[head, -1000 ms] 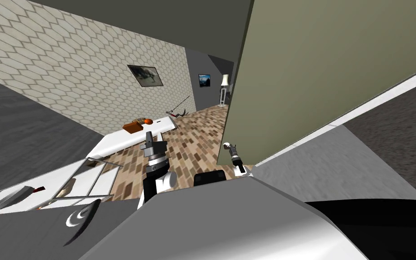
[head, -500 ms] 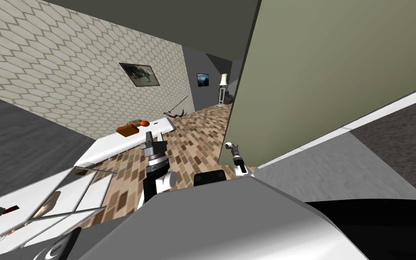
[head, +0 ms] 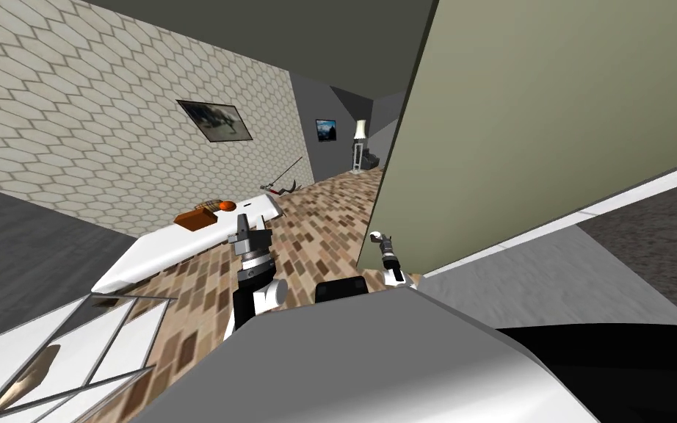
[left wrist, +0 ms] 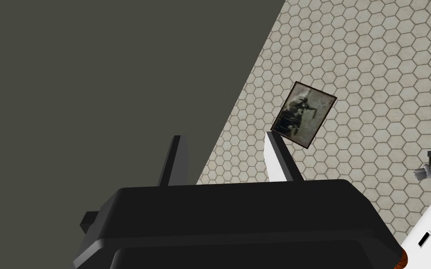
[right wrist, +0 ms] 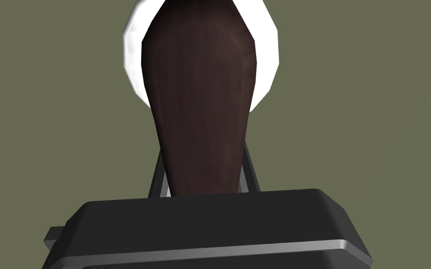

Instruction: Push the door open

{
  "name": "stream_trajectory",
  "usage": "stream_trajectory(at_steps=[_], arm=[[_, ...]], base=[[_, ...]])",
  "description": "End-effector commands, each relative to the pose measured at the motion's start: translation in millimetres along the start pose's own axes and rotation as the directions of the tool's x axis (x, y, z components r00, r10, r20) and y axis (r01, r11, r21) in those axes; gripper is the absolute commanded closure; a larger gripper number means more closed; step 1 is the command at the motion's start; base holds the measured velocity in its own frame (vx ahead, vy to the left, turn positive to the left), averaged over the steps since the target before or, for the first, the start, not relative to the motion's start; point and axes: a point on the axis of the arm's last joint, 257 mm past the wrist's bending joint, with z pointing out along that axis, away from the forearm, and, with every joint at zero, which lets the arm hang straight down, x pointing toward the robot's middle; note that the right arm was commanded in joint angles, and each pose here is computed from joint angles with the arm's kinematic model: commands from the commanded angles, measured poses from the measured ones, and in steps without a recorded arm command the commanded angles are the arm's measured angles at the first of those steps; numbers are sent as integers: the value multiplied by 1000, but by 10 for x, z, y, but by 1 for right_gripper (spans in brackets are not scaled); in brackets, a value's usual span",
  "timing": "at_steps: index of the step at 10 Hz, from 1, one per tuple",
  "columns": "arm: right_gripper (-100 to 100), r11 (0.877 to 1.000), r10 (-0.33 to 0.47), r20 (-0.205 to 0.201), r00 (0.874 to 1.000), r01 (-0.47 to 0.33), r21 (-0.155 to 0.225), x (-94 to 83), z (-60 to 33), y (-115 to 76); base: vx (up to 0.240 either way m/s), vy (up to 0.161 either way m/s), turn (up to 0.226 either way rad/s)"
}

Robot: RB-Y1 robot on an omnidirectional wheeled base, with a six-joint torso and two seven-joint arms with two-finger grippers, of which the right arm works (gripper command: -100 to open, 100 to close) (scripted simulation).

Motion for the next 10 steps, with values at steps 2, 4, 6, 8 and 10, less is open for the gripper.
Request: stream_trajectory(at_steps=[2,4,6,8,10], arm=[[100,1000,0,40,999,1,-10,-162,20,46],[100,1000,7,69,998,-7,-8,-238,7,32],[100,1000,14,89,996,-14,-6,-284,-6,19],[100,1000,9,102,995,-9,2,-363,-45,-13],[100,1000,3,141,990,-2,-3,-564,-57,15]], base=[[193,65,-68],[196,70,-73],[189,66,-64],[126,21,-42],[206,29,-64]])
